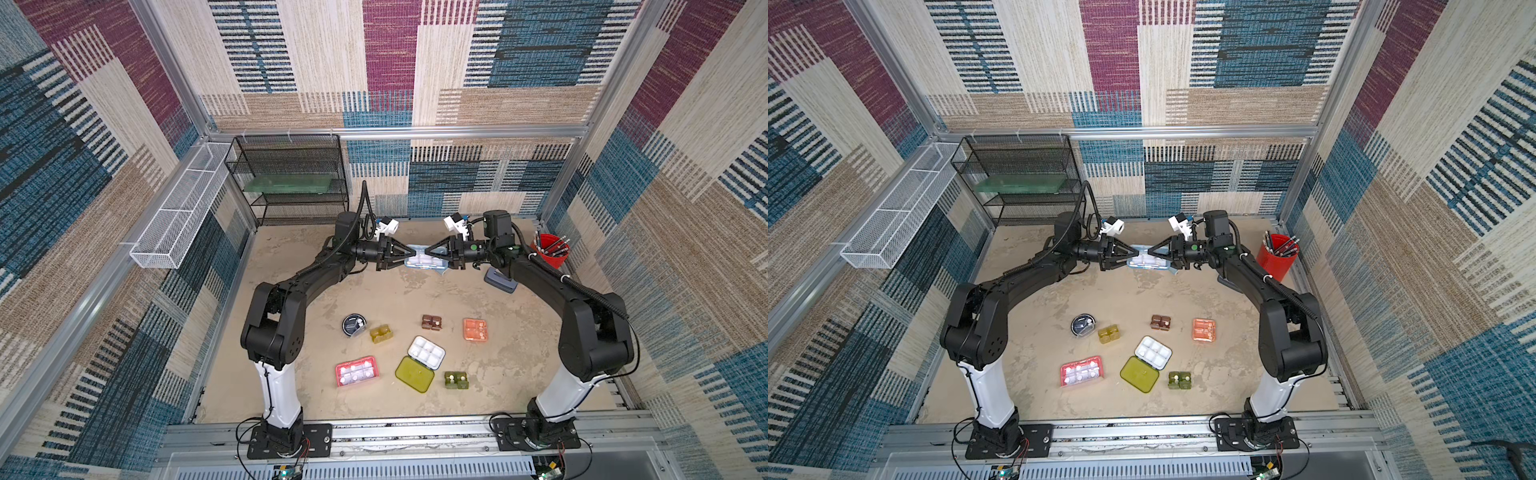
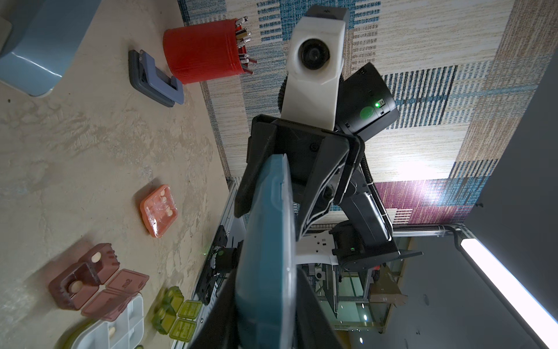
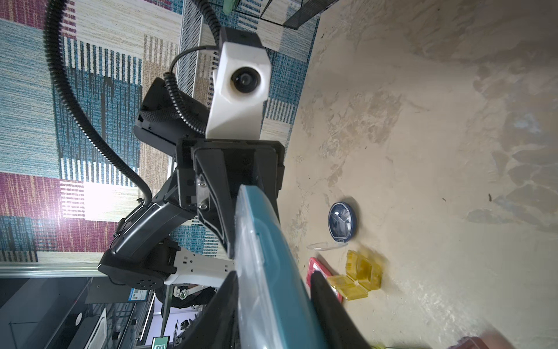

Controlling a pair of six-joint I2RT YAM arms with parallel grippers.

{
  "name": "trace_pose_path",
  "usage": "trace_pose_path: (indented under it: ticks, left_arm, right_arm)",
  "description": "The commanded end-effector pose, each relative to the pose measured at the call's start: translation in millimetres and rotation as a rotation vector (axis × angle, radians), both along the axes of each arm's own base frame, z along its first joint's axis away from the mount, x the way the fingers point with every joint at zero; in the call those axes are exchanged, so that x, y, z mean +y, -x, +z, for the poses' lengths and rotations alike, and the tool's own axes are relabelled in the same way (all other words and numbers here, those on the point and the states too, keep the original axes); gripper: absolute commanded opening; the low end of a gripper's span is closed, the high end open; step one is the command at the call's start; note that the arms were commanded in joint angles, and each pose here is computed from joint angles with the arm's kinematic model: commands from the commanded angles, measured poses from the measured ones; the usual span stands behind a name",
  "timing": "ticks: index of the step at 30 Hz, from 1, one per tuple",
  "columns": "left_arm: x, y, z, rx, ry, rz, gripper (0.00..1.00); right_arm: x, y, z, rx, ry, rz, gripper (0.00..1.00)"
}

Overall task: Close pillboxes
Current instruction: Close the lid on the pillbox.

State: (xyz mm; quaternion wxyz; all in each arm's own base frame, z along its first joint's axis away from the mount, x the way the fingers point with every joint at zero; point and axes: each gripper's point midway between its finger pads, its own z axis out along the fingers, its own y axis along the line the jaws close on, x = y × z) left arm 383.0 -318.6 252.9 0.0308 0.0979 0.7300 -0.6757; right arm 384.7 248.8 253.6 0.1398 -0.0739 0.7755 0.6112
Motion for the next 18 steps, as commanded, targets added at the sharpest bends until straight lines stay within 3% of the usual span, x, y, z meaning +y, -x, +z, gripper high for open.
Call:
trace_pose_path:
  ticks: [1,13,18]
  left_arm:
    - [-0.6,1.5,-1.7,-0.012,-0.006,0.004,0.19]
    - [-1.4,0.1,-1.4,-0.007,-0.007,0.003,0.20]
    - [-1.6,-2.0,0.8,0.000,-0.006,0.010,0.42]
  right_arm:
    - [2.9,-3.7,8.4,-0.036,-0.011,-0.005,0.38]
    - [3.0,-0.5,9.5,-0.040,-0.012,-0.009,0.30]
    - [2.3,-2.7,9.3,-0.037,-0.020,-0.024,0.30]
